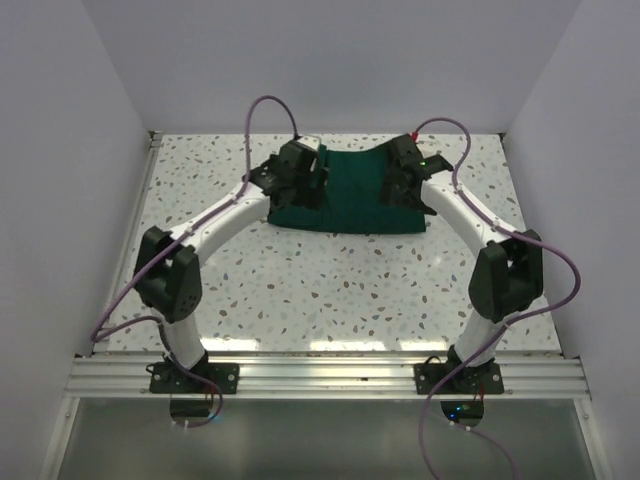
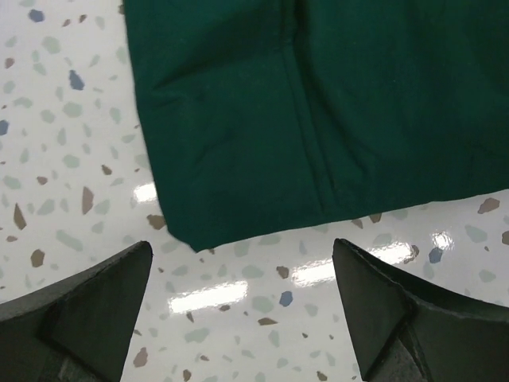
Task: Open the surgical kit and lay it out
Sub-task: Open the surgical kit at the center of the board.
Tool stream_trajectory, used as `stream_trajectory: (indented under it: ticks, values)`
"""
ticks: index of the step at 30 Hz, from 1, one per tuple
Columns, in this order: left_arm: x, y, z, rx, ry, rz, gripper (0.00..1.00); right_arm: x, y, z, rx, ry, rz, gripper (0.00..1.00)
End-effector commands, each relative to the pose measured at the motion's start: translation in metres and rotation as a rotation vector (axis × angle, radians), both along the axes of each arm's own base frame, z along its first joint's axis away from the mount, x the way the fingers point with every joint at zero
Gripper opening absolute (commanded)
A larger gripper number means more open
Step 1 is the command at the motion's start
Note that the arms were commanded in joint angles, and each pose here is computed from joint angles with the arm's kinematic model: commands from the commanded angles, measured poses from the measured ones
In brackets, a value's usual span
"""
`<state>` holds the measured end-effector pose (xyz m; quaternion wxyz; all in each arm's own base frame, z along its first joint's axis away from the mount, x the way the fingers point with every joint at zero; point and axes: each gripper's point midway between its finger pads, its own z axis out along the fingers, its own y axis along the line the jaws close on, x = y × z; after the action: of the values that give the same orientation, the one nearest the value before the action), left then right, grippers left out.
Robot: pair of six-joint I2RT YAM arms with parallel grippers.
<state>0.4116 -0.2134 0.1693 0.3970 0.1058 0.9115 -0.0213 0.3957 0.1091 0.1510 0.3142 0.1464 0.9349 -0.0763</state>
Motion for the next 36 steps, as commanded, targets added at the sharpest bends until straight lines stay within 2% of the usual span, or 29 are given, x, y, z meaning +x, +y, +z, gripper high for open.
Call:
stream_trajectory:
  ticks: [1,2,4,5,15,18,22,25,26,28,29,30,34,36]
  values:
    - [0.019,-0.036,0.012,0.076,-0.077,-0.026,1.00,-0.011,-0.048,0.022,-0.086,-0.013,-0.121,0.98]
    - [0.019,-0.040,-0.012,0.132,-0.032,-0.027,1.00,-0.013,-0.054,0.024,-0.090,-0.011,-0.127,0.98]
    - [0.024,-0.047,-0.013,0.189,-0.035,0.001,0.99,-0.015,-0.065,0.033,-0.086,-0.029,-0.136,0.98]
    - [0.026,-0.048,-0.032,0.226,-0.004,0.009,0.99,-0.016,-0.067,0.036,-0.081,-0.031,-0.133,0.98]
    - [0.034,-0.051,-0.092,0.321,0.091,-0.001,0.97,-0.026,-0.072,0.054,-0.044,-0.063,-0.117,0.98]
    - [0.033,-0.048,-0.104,0.322,0.112,-0.003,0.92,-0.025,-0.072,0.051,-0.046,-0.052,-0.117,0.98]
    - [0.035,-0.044,-0.116,0.304,0.144,-0.006,0.70,-0.021,-0.070,0.049,-0.044,-0.044,-0.118,0.99]
    - [0.040,-0.041,-0.117,0.288,0.154,-0.001,0.47,-0.017,-0.068,0.050,-0.038,-0.046,-0.118,0.98]
    - [0.042,-0.039,-0.114,0.284,0.154,0.004,0.33,-0.016,-0.068,0.050,-0.039,-0.045,-0.118,0.98]
    - [0.050,-0.036,-0.102,0.260,0.137,0.022,0.19,-0.011,-0.067,0.051,-0.038,-0.048,-0.116,0.97]
    - [0.051,-0.035,-0.094,0.251,0.130,0.028,0.06,-0.009,-0.067,0.051,-0.038,-0.048,-0.116,0.97]
    - [0.056,-0.030,-0.087,0.234,0.122,0.047,0.00,-0.007,-0.066,0.049,-0.042,-0.041,-0.112,0.97]
    - [0.066,-0.013,-0.048,0.140,0.090,0.107,0.00,0.007,-0.061,0.052,-0.038,-0.052,-0.106,0.96]
    - [0.070,0.014,-0.019,0.061,0.060,0.190,0.00,0.014,-0.058,0.051,-0.033,-0.051,-0.102,0.96]
